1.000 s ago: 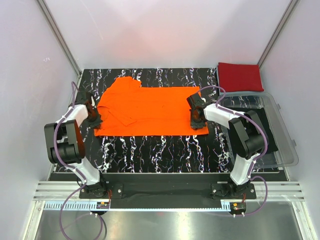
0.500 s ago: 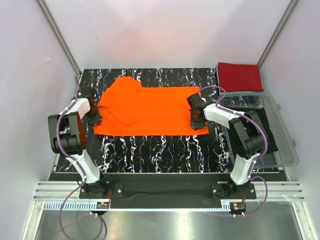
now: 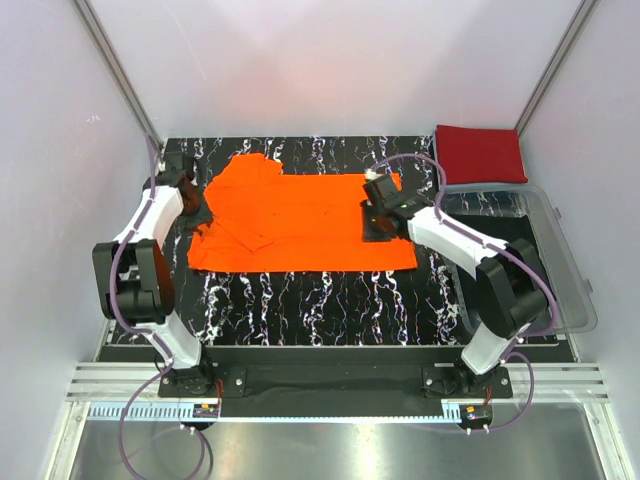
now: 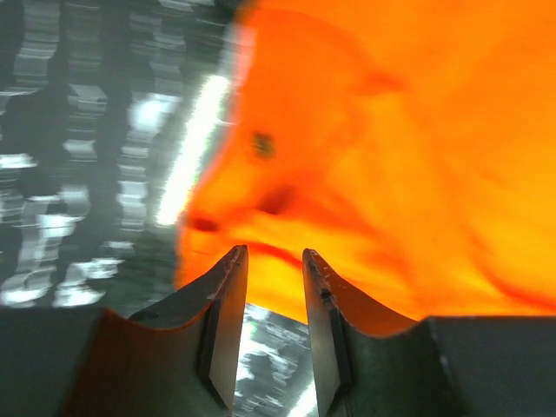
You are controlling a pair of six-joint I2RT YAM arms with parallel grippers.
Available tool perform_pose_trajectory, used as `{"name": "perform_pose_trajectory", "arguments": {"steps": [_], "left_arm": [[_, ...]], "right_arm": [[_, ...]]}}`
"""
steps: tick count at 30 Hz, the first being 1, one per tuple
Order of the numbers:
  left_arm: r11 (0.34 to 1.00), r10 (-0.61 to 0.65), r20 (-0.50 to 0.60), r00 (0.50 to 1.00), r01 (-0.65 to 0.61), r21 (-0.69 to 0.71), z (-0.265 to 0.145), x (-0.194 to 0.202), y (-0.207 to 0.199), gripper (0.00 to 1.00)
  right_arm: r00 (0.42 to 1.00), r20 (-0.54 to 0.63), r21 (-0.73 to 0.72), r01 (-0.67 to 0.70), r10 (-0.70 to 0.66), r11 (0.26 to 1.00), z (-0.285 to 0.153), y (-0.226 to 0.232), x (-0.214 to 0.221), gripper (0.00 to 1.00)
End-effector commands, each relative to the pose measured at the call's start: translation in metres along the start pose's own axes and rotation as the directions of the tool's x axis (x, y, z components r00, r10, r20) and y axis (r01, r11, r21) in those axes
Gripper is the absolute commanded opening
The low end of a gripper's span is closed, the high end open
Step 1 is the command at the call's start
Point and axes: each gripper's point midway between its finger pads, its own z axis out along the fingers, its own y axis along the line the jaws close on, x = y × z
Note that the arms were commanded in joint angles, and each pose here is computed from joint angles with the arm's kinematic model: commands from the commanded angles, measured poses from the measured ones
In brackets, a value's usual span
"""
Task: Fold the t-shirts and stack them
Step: Fold the tshirt
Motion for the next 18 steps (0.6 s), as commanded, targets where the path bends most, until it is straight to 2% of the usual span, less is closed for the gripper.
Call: {"name": "perform_pose_trajectory", "arguments": {"steps": [1,4,5,6,7,8,10,13,18], "left_arm": [[0.964,-0.082,-0.028,0.996,0.086,0.250,-0.021,0.007,-0.040,0.37],[0.933,-0.166,-0.088,0.982,0.185,0.308,-0.013,0.014,-0.037,0.37],[0.900,-0.257,-0.128,0.958,0.286,0.330,-0.007,0.014,-0.026,0.38],[0.893,-0.291,-0.104,0.951,0.309,0.327,-0.004,0.004,-0.015,0.37],[0.837,-0.382,-0.166,0.909,0.416,0.355,0.000,0.009,-0.004,0.37],[0.802,-0.425,-0.158,0.891,0.452,0.391,0.004,0.001,0.000,0.37],[0.734,-0.498,-0.217,0.840,0.541,0.410,0.010,0.006,0.009,0.35],[0.731,-0.525,-0.201,0.827,0.559,0.390,0.020,0.004,0.019,0.34],[0.746,-0.539,-0.189,0.821,0.569,0.345,0.038,0.003,0.031,0.34]], "right_arm": [[0.981,0.167,-0.212,0.132,-0.097,0.968,-0.016,0.077,-0.037,0.30],[0.927,0.297,-0.260,0.307,-0.227,0.915,-0.022,0.133,-0.047,0.31],[0.895,0.336,-0.252,0.384,-0.292,0.888,-0.021,0.154,-0.050,0.32],[0.884,0.351,-0.241,0.404,-0.309,0.883,-0.019,0.158,-0.057,0.32],[0.860,0.372,-0.245,0.455,-0.351,0.856,-0.020,0.176,-0.053,0.32],[0.848,0.386,-0.249,0.474,-0.362,0.845,-0.013,0.192,-0.059,0.32],[0.825,0.409,-0.272,0.518,-0.390,0.811,-0.008,0.216,-0.059,0.33],[0.771,0.427,-0.280,0.610,-0.473,0.742,0.009,0.255,-0.044,0.34],[0.638,0.480,-0.232,0.754,-0.602,0.614,0.021,0.306,-0.013,0.38]]}}
